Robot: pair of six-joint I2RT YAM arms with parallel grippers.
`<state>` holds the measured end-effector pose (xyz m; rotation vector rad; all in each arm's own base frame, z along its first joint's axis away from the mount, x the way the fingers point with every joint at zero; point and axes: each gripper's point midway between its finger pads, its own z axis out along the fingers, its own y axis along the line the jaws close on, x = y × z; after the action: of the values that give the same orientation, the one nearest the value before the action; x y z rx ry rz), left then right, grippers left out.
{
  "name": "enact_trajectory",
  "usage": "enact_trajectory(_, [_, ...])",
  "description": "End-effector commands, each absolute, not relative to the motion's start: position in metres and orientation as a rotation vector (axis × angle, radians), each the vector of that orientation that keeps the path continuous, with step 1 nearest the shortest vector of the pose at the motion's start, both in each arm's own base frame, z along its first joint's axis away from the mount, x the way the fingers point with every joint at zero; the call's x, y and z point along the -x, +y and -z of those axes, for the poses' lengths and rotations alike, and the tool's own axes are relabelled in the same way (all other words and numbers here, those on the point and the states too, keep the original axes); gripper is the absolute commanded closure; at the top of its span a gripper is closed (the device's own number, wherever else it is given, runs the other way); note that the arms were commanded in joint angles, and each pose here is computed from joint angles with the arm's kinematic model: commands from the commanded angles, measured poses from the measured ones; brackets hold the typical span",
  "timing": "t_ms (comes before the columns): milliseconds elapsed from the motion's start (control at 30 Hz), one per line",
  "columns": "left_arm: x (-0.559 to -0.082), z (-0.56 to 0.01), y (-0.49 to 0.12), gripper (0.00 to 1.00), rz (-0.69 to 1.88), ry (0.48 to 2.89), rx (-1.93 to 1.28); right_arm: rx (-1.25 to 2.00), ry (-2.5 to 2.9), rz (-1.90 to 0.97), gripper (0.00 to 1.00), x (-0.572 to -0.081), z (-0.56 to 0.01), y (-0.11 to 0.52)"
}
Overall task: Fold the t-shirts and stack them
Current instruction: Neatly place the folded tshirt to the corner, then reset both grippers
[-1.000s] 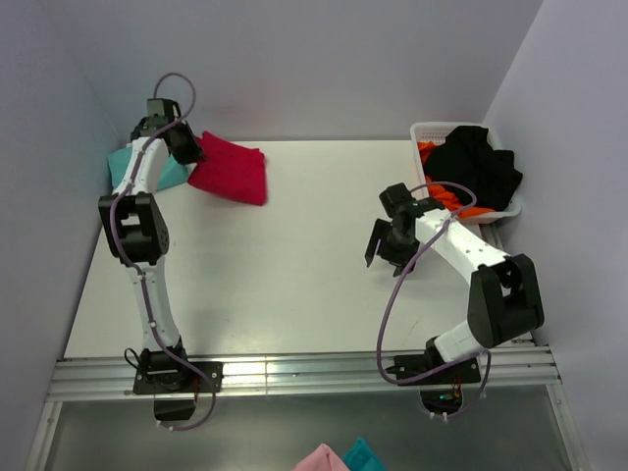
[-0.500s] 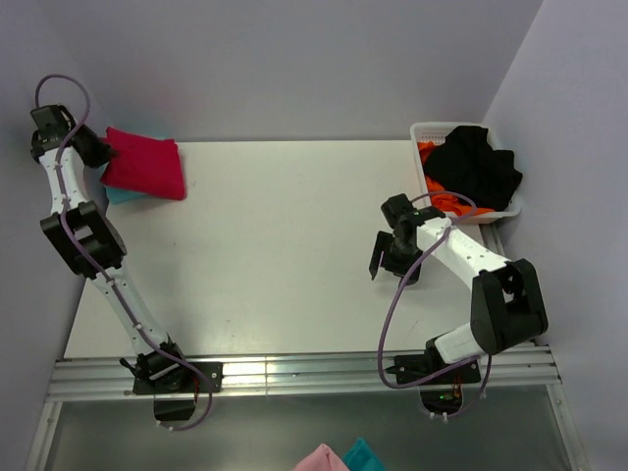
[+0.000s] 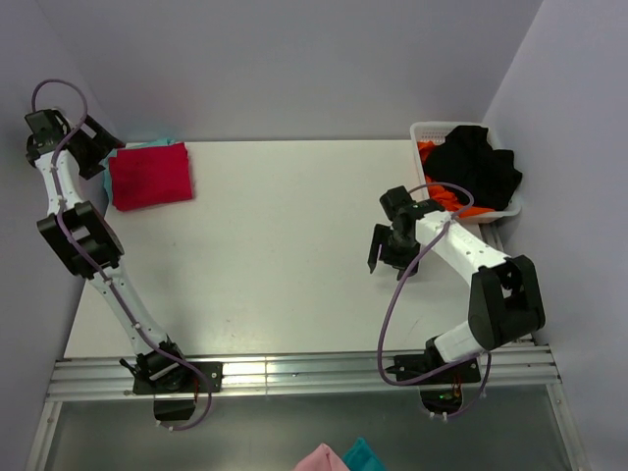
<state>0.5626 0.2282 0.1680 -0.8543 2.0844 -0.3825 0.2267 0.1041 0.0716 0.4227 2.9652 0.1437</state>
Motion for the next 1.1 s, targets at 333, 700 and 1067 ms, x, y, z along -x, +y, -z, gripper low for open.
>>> enact_trajectory(333, [-0.442, -0.262, 0.171, 0.01, 0.225, 1.958, 0.931, -0.297, 2.752, -0.331, 0.23, -0.263, -0.123, 0.121])
enact_trajectory(700, [-0.318, -0.266, 0.003, 0.01, 0.3, 2.06, 0.678, -0.198, 2.327, -0.335, 0.21, -0.26, -0.218, 0.106])
enact_trajectory(1067, [-0.257, -0.276, -0.011, 0.01, 0.233, 2.026, 0.609, -0.222, 2.163, -0.424, 0.17, -0.231, -0.241, 0.097])
